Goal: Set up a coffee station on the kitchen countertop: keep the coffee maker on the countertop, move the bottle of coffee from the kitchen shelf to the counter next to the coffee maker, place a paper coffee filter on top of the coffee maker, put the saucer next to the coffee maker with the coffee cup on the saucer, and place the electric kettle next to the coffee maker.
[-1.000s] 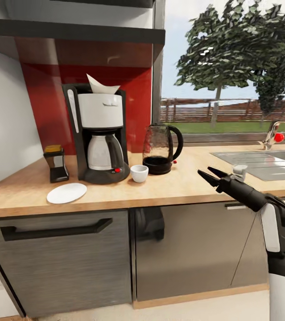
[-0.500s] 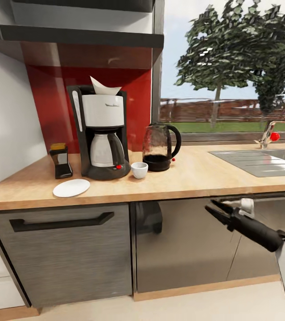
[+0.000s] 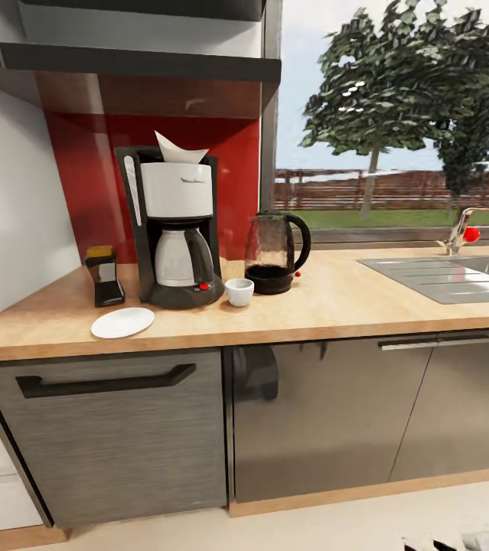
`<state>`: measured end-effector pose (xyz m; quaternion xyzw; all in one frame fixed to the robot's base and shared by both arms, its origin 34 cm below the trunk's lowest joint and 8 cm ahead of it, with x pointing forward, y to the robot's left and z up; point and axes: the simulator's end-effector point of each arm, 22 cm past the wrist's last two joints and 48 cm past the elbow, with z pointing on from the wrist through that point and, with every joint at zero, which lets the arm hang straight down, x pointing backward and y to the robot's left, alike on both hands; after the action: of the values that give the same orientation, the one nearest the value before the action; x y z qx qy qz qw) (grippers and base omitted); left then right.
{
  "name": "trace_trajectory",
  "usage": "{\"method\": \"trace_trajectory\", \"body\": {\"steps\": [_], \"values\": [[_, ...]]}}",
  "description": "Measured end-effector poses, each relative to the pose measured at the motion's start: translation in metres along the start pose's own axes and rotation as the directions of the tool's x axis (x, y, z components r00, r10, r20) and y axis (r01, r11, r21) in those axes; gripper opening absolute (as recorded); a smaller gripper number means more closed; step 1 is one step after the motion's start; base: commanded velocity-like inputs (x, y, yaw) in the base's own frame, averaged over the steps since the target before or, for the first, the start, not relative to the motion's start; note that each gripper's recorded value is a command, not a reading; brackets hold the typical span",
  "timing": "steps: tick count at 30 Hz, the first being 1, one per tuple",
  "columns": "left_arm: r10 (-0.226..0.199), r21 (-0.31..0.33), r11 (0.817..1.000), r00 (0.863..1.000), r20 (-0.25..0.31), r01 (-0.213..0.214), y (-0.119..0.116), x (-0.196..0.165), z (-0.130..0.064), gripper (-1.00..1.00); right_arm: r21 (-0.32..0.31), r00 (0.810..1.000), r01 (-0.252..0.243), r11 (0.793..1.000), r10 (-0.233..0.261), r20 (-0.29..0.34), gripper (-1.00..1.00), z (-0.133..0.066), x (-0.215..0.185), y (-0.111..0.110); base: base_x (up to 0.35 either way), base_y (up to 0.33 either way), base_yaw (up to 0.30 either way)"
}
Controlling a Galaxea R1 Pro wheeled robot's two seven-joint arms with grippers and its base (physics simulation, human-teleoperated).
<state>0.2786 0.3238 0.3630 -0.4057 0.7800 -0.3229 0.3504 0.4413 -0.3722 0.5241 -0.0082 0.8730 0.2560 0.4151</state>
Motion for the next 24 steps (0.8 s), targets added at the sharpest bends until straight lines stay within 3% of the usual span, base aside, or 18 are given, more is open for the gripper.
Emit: {"method": "trace_trajectory", "body": {"steps": [2, 3, 11, 16, 24], "values": [[-0.006, -0.003, 1.0, 1.0, 0.001, 0.006, 0.001, 0.002, 0.0, 1.0, 0.042, 0.999, 0.008, 0.999, -0.007, -0.031, 1.0, 0.002, 0.064, -0.022, 0.0, 0.0, 0.0], [-0.007, -0.003, 1.0, 1.0, 0.002, 0.007, 0.001, 0.002, 0.0, 1.0, 0.052, 0.999, -0.018, 0.999, 0.02, -0.044, 1.0, 0.004, 0.083, -0.024, 0.0, 0.0, 0.0], [-0.019, -0.015, 1.0, 1.0, 0.0, 0.019, 0.004, 0.006, -0.003, 1.0, 0.256, 0.998, -0.017, 0.966, 0.032, -0.054, 1.0, 0.002, 0.127, -0.065, 0.0, 0.0, 0.0], [-0.02, -0.018, 1.0, 1.0, -0.001, 0.02, 0.005, 0.006, -0.003, 1.0, 0.27, 0.995, -0.048, 0.962, 0.071, -0.075, 1.0, 0.002, 0.148, -0.063, 0.0, 0.0, 0.0], [-0.02, -0.018, 1.0, 1.0, -0.002, 0.02, 0.005, 0.007, -0.003, 1.0, 0.271, 0.993, -0.06, 0.961, 0.085, -0.08, 1.0, 0.002, 0.153, -0.062, 0.0, 0.0, 0.0]]}}
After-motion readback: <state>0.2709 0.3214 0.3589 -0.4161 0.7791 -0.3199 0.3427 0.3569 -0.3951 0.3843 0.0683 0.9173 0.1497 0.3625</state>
